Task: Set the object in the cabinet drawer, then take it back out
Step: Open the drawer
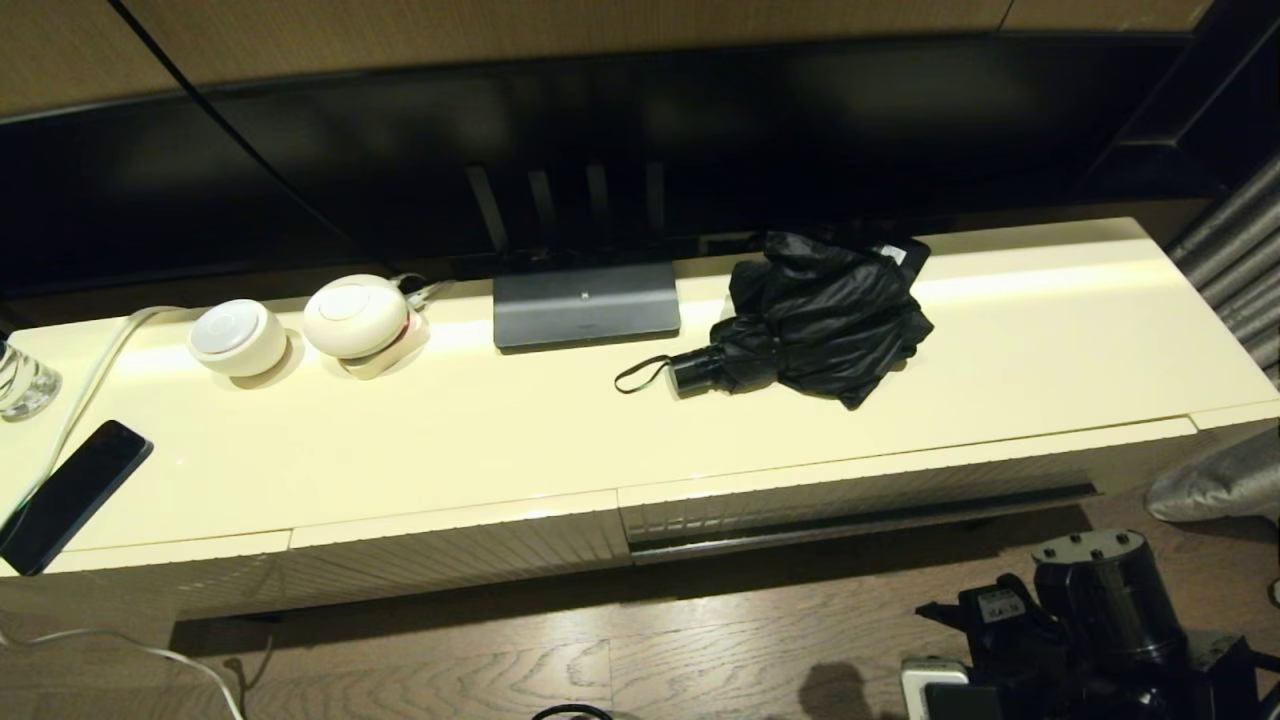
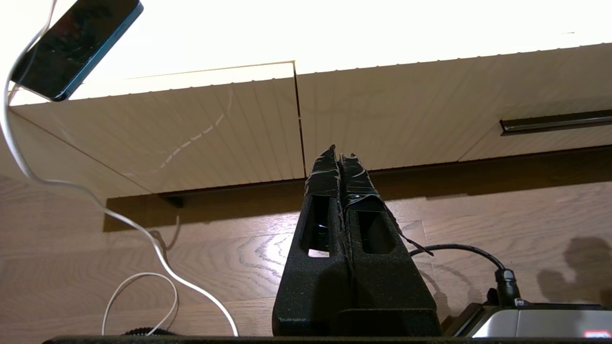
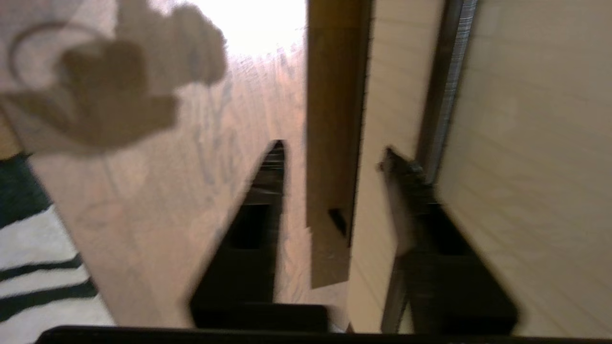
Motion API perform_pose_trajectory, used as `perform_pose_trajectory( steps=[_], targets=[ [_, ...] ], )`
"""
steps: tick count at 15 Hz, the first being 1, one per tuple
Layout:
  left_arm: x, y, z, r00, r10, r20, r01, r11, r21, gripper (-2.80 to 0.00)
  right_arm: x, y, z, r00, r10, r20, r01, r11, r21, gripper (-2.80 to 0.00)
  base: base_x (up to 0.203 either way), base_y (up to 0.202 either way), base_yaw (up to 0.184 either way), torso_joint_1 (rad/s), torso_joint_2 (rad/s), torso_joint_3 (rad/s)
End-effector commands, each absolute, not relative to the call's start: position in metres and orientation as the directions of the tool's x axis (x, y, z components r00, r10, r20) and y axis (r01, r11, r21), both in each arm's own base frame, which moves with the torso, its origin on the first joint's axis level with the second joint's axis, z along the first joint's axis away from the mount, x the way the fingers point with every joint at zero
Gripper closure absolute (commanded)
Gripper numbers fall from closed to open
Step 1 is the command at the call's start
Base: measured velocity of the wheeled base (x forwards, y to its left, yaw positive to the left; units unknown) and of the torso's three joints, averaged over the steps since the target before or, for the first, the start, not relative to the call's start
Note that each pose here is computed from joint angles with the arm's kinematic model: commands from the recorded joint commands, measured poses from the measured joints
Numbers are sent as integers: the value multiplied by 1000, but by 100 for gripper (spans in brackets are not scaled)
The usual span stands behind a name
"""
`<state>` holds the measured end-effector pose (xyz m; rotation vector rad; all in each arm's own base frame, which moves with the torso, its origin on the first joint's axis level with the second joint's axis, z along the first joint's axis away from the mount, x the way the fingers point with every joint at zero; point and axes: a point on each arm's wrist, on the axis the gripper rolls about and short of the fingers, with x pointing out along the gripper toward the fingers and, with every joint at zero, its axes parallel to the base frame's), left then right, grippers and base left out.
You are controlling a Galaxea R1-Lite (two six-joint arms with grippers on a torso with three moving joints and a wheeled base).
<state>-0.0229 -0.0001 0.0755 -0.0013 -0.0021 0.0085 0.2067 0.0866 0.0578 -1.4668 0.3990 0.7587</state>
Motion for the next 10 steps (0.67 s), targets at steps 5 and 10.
perform_pose_trajectory(
  steps=[5,10],
  targets=[
    [-23,0,75,1000,9,-2,-9,1000,-2,0,214,92,38,684,202,-701,-698,-96,-709,-280,0,0,0,0,0,0],
    [-23,0,75,1000,9,-2,-9,1000,-2,0,230,95,27,663,187,-725,-723,-90,-685,-280,0,0,0,0,0,0]
  ],
)
